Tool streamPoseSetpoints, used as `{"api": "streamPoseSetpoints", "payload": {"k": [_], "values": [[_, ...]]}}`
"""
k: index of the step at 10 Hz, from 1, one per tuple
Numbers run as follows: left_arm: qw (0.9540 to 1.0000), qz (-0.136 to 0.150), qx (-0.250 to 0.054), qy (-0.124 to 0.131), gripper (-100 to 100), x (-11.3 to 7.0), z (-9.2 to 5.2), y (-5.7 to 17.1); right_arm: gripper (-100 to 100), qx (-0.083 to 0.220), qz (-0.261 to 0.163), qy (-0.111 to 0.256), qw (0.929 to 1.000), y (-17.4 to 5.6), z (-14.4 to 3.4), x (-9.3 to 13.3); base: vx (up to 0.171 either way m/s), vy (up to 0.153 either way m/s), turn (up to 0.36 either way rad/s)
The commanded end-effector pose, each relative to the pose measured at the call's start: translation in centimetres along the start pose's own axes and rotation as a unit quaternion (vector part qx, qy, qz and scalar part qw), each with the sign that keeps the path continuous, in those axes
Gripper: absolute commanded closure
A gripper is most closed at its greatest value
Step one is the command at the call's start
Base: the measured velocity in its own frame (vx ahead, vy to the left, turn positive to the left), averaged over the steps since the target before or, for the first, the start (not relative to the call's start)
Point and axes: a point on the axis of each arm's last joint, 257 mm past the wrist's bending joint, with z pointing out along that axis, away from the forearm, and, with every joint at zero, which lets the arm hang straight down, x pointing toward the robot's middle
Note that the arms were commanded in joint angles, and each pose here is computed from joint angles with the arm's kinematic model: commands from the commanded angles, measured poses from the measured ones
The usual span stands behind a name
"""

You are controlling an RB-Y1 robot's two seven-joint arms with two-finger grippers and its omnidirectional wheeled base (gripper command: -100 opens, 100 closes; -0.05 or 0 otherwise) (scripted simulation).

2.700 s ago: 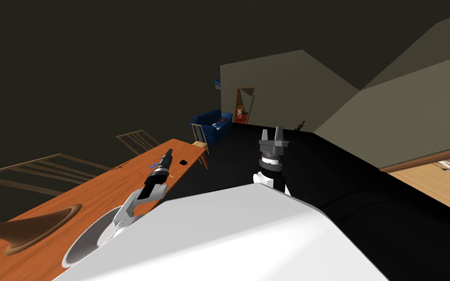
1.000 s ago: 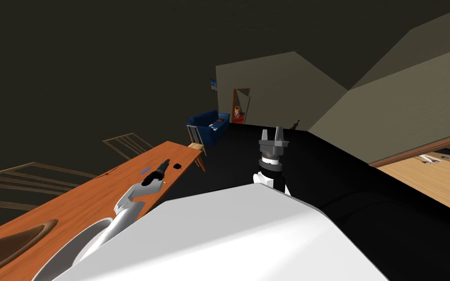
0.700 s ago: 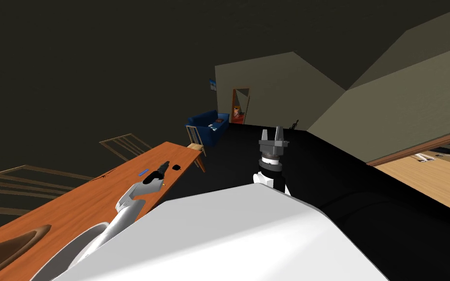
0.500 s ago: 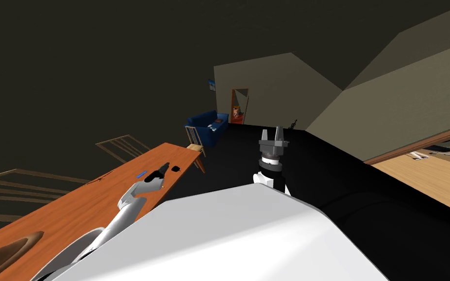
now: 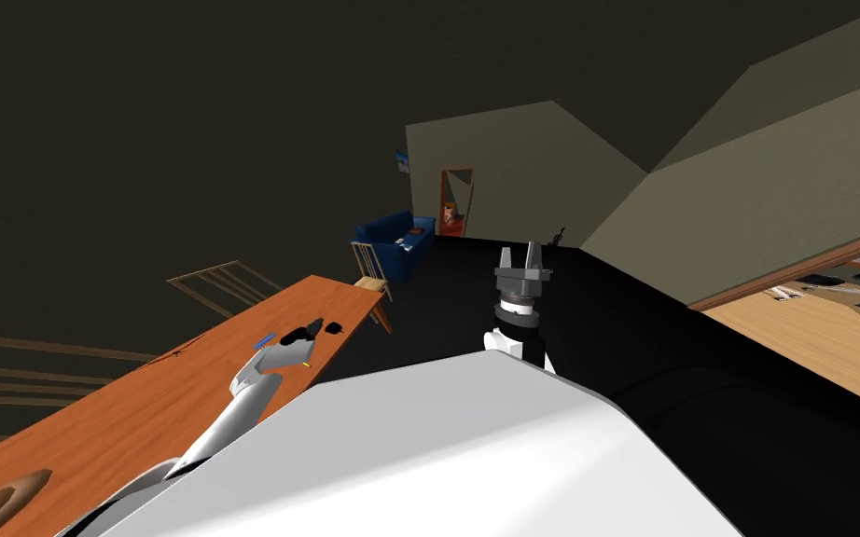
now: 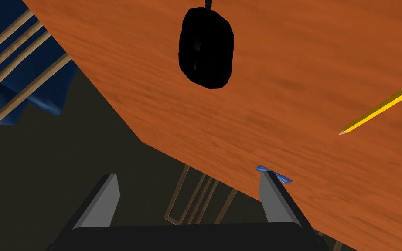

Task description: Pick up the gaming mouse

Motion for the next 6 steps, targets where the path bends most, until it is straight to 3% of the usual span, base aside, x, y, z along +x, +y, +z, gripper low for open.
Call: {"api": "streamPoseSetpoints", "payload": {"k": [1, 5, 6], "values": [[0.9996, 0.000, -0.026, 0.012, -100, 0.7, 0.6, 1.2, 0, 0.000, 0.000, 0.000, 1.0000, 0.0, 0.0, 0.0, 0.043, 0.036, -0.049], [0.9943, -0.001, -0.095, 0.048, -100, 3.3, 1.1, 4.5, 0, 0.000, 0.000, 0.000, 1.0000, 0.0, 0.0, 0.0, 0.069, 0.065, -0.071], [0.9940, -0.001, -0.098, 0.049, -100, 3.4, 1.1, 4.6, 0, 0.000, 0.000, 0.000, 1.0000, 0.0, 0.0, 0.0, 0.080, 0.058, -0.026]]}}
